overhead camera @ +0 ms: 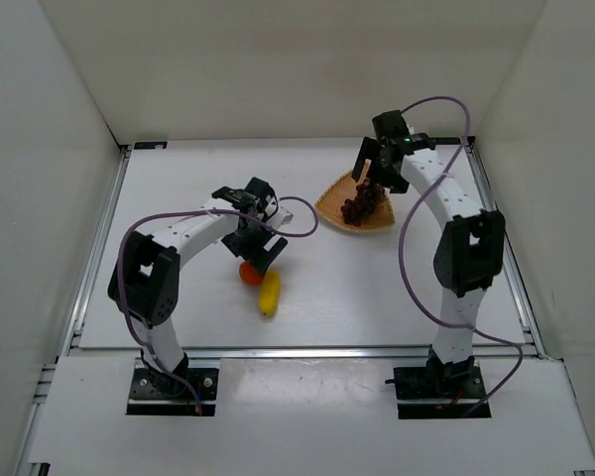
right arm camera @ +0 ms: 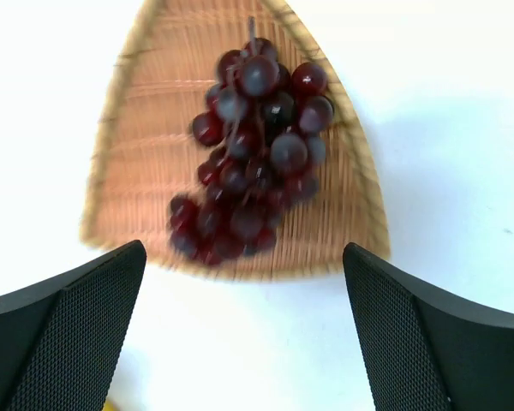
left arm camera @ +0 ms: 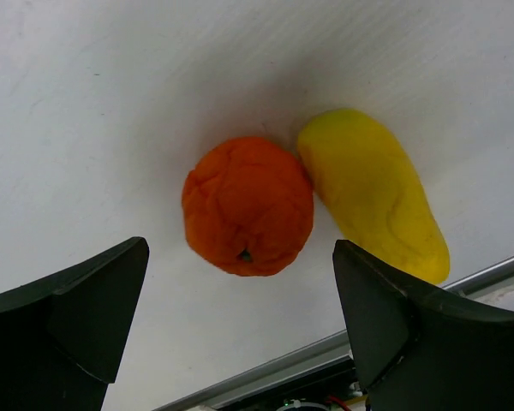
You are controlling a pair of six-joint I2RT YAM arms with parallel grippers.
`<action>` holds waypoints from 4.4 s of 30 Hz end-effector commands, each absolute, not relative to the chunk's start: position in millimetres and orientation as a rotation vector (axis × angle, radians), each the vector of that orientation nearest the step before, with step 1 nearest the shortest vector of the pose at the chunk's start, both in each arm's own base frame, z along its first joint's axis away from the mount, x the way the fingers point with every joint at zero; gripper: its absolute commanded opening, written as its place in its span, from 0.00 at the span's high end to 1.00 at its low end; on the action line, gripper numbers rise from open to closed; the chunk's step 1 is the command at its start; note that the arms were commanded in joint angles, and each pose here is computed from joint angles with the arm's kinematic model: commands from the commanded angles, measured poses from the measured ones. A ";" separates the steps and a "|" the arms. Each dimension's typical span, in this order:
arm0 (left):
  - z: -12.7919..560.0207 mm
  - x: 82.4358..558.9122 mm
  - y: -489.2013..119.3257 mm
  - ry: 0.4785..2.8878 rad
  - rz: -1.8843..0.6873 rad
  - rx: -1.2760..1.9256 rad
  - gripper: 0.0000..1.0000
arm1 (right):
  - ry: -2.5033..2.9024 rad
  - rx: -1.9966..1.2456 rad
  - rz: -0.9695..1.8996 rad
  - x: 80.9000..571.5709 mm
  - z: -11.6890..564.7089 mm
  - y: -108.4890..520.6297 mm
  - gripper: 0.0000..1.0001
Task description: Place and organize the fake fruits in the fruit bowl
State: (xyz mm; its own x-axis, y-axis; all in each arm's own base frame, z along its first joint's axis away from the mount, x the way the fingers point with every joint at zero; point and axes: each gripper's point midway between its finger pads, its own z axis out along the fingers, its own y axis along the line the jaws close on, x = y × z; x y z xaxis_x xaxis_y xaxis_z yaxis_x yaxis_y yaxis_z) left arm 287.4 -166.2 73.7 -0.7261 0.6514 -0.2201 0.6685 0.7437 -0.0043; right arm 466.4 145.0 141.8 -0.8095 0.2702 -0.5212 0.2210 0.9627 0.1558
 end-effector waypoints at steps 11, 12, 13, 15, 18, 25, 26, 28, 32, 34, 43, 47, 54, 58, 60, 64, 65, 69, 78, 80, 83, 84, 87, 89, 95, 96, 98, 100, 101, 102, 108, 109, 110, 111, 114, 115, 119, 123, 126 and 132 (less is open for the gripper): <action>51.2 283.3 -178.3 2.819 -0.184 1.110 0.36 | 2.393 0.353 0.132 413.6 209.3 118.6 0.00; 51.2 283.6 -178.0 2.812 -0.183 1.125 0.41 | 2.379 0.358 0.126 410.8 214.0 115.7 0.00; 51.4 280.6 -176.2 2.825 -0.181 1.129 0.52 | 2.382 0.358 0.124 407.7 213.1 114.6 0.00; 57.4 282.3 -175.1 2.815 -0.167 1.125 0.58 | 2.359 0.364 0.118 406.9 218.5 111.8 0.00; 82.3 298.8 -181.6 2.743 -0.131 1.125 0.58 | 2.361 0.364 0.117 400.9 218.2 109.9 0.00; 142.0 400.6 -246.2 2.428 0.092 1.109 0.56 | 2.388 0.560 0.142 375.4 179.4 91.4 0.00; 145.1 410.7 -258.1 2.391 0.090 1.099 0.56 | 2.372 0.630 0.166 371.1 180.8 84.3 0.00; 143.0 427.1 -286.1 2.309 0.087 1.106 0.56 | 2.342 0.690 0.202 369.6 178.8 77.8 0.00; 162.1 466.5 -342.3 2.083 0.028 1.058 0.55 | 2.303 0.759 0.194 354.5 177.2 55.5 0.00; 169.2 481.1 -363.5 2.024 0.004 1.033 0.55 | 2.294 0.749 0.158 351.3 178.1 43.5 0.00; 143.1 495.1 -414.4 1.943 -0.088 1.080 0.42 | 2.291 0.751 0.067 337.3 175.8 12.6 0.00; 129.6 493.6 -410.4 1.967 -0.069 1.090 0.10 | 2.285 0.731 0.057 339.2 180.3 8.8 0.00; 164.4 488.0 -398.6 1.957 -0.057 1.019 0.00 | 2.287 0.689 0.093 345.3 185.7 14.4 0.00; 207.4 480.7 -387.8 1.938 -0.074 0.918 0.00 | 2.289 0.588 0.073 342.1 192.6 19.9 0.00; 245.6 475.6 -377.1 1.897 -0.070 0.860 0.00 | 2.305 0.480 0.077 333.6 190.9 33.4 0.00; 290.1 462.9 -338.6 1.871 0.006 0.770 0.00 | 2.325 0.115 0.186 323.5 186.7 86.8 0.00; 280.2 466.3 -316.8 1.908 0.062 0.748 0.00 | 2.353 -0.016 0.227 316.1 180.2 114.0 0.00; 268.1 466.5 -235.3 2.001 0.228 0.631 0.00 | 2.424 -0.223 0.291 295.3 158.9 194.7 0.00; 245.6 416.2 -64.3 2.170 0.328 0.261 0.00 | 2.593 -0.599 0.628 239.5 121.7 388.9 0.00; 252.4 398.6 -44.1 2.157 0.335 0.201 0.00 | 2.680 -0.571 0.563 240.0 103.4 406.6 0.00; 242.2 373.2 -12.0 2.178 0.375 0.136 0.00 | 2.831 -0.572 0.500 221.5 65.9 402.3 0.01; 232.3 365.6 0.4 2.202 0.397 0.111 0.00 | 2.842 -0.573 0.489 219.5 62.0 399.5 0.01; 231.5 350.8 16.5 2.197 0.388 0.047 0.00 | 2.890 -0.617 0.390 200.5 41.6 394.1 0.01; 222.0 343.3 15.8 2.213 0.350 0.027 0.00 | 2.923 -0.570 0.341 198.7 35.9 388.1 0.03; 217.3 336.6 17.6 2.226 0.290 0.002 0.00 | 2.903 -0.633 0.308 187.1 33.2 384.0 0.41; 217.3 336.3 21.2 2.227 0.295 -0.010 0.00 | 2.906 -0.636 0.321 184.6 36.0 382.9 0.50; 221.4 337.8 22.6 2.218 0.289 -0.018 0.00 | 2.877 -0.625 0.319 188.3 42.2 381.3 0.76; 222.5 335.5 21.0 2.219 0.277 -0.012 0.00 | 2.823 -0.590 0.315 196.6 60.9 372.9 0.81; 226.2 336.7 20.9 2.210 0.275 -0.013 0.00 | 2.779 -0.567 0.279 204.0 68.7 366.8 0.83; 226.3 336.7 20.9 2.210 0.275 -0.013 0.00 | 2.729 -0.509 0.292 220.7 90.2 355.2 0.83; 222.9 337.7 23.9 2.221 0.282 -0.022 0.00 | 2.644 -0.105 0.089 309.1 125.5 231.3 0.87; 222.9 337.7 23.9 2.221 0.282 -0.022 0.00 | 2.648 -0.041 0.052 318.8 124.9 213.2 0.88; 221.8 338.2 26.9 2.232 0.288 -0.030 0.00 | 2.655 0.079 0.014 334.7 124.1 181.7 0.90; 221.8 338.2 27.0 2.232 0.288 -0.030 0.00 | 2.667 0.149 0.021 343.1 121.2 171.3 0.91; 215.3 339.9 31.5 2.253 0.307 -0.042 0.00 | 2.707 0.378 0.121 368.1 111.1 143.6 0.93; 219.4 340.8 33.6 2.243 0.322 -0.039 0.00 | 2.686 0.460 0.175 379.6 114.2 141.8 0.93; 214.8 344.5 40.3 2.262 0.359 -0.044 0.00 | 2.660 0.646 0.279 412.9 108.9 125.7 0.93; 205.2 352.8 43.0 2.296 0.385 -0.046 0.00 | 2.664 0.653 0.323 434.3 106.3 131.3 0.93; 198.2 360.3 44.2 2.320 0.400 -0.045 0.00 | 2.681 0.670 0.328 441.9 98.1 135.0 0.88; 194.7 370.7 43.8 2.341 0.403 -0.041 0.00 | 2.714 0.707 0.305 440.6 85.8 130.7 0.36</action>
